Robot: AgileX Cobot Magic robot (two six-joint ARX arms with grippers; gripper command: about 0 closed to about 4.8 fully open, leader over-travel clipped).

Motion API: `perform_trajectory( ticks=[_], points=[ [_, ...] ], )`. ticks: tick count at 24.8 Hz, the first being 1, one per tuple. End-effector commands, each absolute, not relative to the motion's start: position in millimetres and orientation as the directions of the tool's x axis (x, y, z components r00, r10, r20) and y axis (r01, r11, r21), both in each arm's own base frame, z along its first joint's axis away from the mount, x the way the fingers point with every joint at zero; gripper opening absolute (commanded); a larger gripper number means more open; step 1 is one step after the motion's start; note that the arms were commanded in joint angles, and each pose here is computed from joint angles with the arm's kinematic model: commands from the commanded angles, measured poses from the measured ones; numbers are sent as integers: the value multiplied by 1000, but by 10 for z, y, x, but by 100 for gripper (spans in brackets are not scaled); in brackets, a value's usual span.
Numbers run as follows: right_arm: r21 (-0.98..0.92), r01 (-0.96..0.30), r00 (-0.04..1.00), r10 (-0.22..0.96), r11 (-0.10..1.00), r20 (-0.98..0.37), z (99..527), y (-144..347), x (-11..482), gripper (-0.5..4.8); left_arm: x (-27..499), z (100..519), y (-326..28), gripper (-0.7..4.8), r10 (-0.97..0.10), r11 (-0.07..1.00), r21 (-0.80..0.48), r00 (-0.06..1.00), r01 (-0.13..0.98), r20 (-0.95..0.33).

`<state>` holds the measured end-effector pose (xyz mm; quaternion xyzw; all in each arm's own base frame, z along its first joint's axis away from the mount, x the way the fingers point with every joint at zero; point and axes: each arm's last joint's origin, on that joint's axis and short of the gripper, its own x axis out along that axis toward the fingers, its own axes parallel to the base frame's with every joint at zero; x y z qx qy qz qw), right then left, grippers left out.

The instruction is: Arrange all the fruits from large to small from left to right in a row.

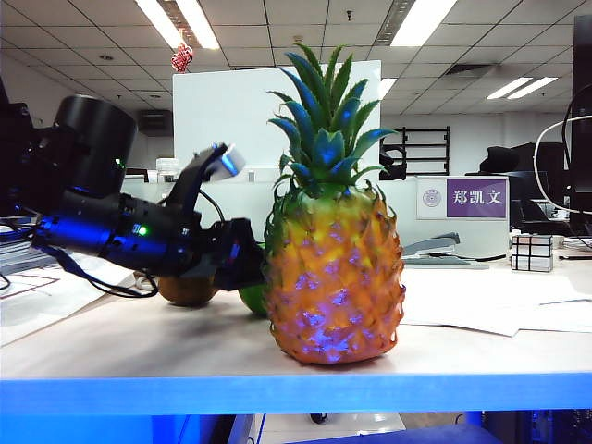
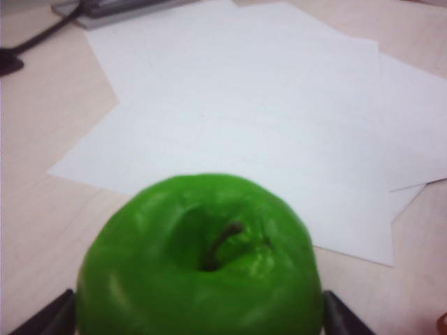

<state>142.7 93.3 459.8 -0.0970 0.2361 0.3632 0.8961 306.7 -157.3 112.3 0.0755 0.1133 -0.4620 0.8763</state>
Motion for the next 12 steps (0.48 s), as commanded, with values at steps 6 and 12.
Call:
perform_trajectory(
  ticks=[6, 12],
  points=[
    [-18, -686, 645, 596, 727, -479, 4625, 922, 1419, 17, 3090, 1134, -1603, 453, -803, 556, 23, 544, 831, -242],
    [-28, -689, 646, 595, 725, -478, 4626, 922, 1420, 17, 3197, 1205, -1653, -5, -802, 568, 18, 558, 823, -212]
  ],
)
